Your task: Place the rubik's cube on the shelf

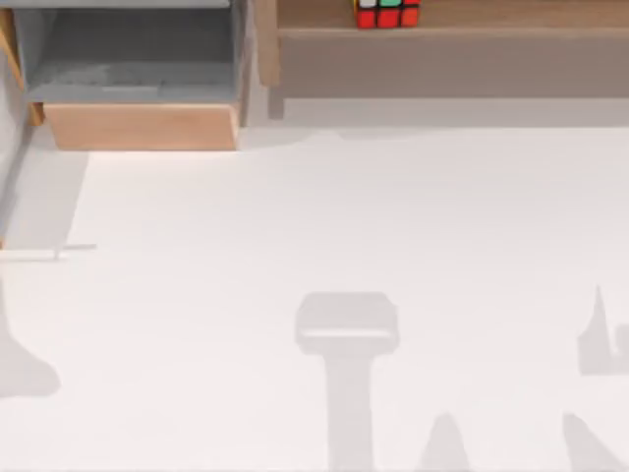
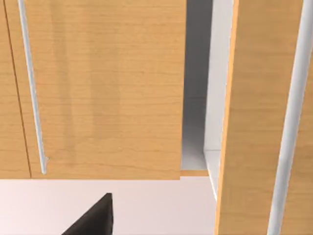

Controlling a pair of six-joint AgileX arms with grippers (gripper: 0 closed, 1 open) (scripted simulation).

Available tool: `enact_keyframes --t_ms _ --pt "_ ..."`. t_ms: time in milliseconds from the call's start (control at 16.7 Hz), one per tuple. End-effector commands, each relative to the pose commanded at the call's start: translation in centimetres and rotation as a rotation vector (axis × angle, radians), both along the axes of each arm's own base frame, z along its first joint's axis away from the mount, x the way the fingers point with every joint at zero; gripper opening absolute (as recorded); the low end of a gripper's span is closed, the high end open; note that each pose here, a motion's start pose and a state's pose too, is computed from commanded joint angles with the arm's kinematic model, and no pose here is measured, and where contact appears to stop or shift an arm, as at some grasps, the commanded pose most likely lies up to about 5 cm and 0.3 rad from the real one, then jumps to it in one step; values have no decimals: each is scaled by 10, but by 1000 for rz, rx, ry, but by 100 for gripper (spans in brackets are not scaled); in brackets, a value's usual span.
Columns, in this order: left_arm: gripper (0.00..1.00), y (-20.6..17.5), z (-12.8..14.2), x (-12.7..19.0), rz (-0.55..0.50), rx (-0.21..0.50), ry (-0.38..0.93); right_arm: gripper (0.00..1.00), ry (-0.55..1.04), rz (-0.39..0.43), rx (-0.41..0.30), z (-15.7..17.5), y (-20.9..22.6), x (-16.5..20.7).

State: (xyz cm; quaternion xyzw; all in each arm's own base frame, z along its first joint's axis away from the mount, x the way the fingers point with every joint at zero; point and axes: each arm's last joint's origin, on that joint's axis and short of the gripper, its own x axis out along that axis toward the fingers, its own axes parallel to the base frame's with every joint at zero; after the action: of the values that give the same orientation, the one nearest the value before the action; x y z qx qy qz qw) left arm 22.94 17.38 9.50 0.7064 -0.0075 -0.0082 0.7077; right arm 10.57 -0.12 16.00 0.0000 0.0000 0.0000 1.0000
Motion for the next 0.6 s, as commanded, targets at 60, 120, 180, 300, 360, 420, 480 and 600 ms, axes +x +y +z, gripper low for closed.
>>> enact_keyframes --t_ms 60,120,180,300,360,420,480,600 --pt "100 1 0 0 2 2 -1 100 0 0 0 0 0 0" --pt "100 1 0 0 2 2 -1 100 0 0 0 0 0 0" --pt "100 1 0 0 2 2 -1 100 0 0 0 0 0 0" --pt "100 0 1 0 -1 1 -1 100 0 0 0 0 0 0" --pt "100 0 1 1 0 1 -1 100 0 0 0 0 0 0" --pt "100 0 1 5 2 2 -1 100 0 0 0 0 0 0" --pt "100 0 0 10 2 2 -1 100 0 0 0 0 0 0" --pt "100 0 0 21 2 2 -1 100 0 0 0 0 0 0"
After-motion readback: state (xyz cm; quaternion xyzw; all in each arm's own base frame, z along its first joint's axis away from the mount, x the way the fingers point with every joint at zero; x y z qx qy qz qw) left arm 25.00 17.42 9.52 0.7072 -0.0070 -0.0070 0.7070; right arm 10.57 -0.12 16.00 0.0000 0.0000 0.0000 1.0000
